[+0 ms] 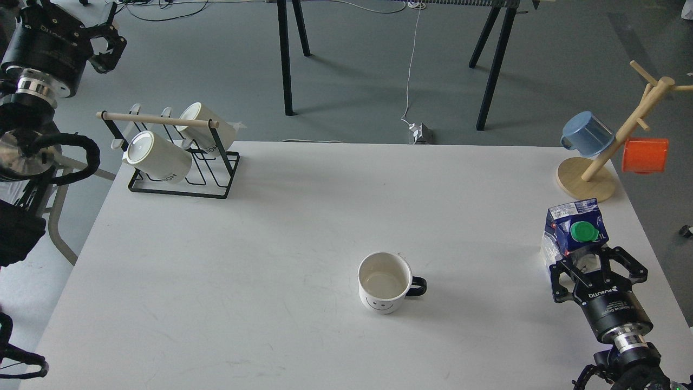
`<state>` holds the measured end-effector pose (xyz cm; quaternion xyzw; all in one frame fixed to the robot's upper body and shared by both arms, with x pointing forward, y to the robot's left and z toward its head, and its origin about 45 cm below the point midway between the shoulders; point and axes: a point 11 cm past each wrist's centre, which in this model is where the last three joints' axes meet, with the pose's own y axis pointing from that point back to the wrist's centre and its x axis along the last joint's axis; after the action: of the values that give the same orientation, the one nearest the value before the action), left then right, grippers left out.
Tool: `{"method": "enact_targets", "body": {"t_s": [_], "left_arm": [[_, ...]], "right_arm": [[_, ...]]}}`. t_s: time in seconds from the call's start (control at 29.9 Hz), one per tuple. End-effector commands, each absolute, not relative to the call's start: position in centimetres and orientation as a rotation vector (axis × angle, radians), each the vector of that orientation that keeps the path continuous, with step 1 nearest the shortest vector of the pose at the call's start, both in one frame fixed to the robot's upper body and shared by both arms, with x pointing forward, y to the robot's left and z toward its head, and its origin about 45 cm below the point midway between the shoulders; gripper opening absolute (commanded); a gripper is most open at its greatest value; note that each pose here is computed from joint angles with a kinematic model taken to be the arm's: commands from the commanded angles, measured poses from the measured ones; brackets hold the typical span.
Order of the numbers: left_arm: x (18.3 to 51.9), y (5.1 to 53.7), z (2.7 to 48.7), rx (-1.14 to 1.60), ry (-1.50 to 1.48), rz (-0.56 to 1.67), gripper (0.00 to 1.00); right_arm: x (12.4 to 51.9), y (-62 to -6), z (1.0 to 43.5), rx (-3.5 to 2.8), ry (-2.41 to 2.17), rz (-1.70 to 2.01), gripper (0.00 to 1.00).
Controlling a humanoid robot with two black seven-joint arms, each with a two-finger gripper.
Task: Place cup and milk with both arms
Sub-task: 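Grasp the milk carton with the right gripper and lift it upright, then place the milk carton upright beside the white mug and release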
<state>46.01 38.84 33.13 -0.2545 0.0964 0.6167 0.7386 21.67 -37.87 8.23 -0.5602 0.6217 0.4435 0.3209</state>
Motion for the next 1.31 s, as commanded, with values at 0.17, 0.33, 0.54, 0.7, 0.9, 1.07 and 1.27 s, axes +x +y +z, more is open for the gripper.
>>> {"method": "enact_targets", "body": {"t_s": [0.17, 0.33, 0.54, 0.7, 0.9, 1.07, 1.27], "left_arm": [[46.0, 39.0, 33.0, -0.554, 0.212, 1.362, 1.0], [45.8, 40.1, 33.7, -0.539, 0.187, 1.379, 1.0], [45.5, 41.2, 34.1, -0.509, 0.174, 1.394, 1.0], [45.3, 41.8, 34.3, -0.494, 0.167, 1.404, 1.0], [45.5, 41.3, 34.2, -0.473, 0.169, 1.392, 1.0], [45.5, 41.5, 34.4, -0.47, 0.162, 1.395, 1.0], [45.5, 41.4, 34.2, -0.468, 0.164, 1.394, 1.0]], "right_arm": [[20.6, -34.4, 9.1, -1.496, 1.519, 1.234, 0.43], [19.7, -28.0, 8.1, -1.569, 1.4, 1.306, 0.44], [19.4, -21.0, 7.2, -1.551, 1.272, 1.377, 0.44], [21.5, -18.8, 8.6, -1.58, 1.189, 1.353, 0.45], [22.6, -15.8, 8.5, -1.592, 1.133, 1.383, 0.46], [21.9, -14.7, 7.5, -1.591, 1.143, 1.42, 0.46], [21.8, -14.3, 7.0, -1.57, 1.153, 1.43, 0.48]]}}
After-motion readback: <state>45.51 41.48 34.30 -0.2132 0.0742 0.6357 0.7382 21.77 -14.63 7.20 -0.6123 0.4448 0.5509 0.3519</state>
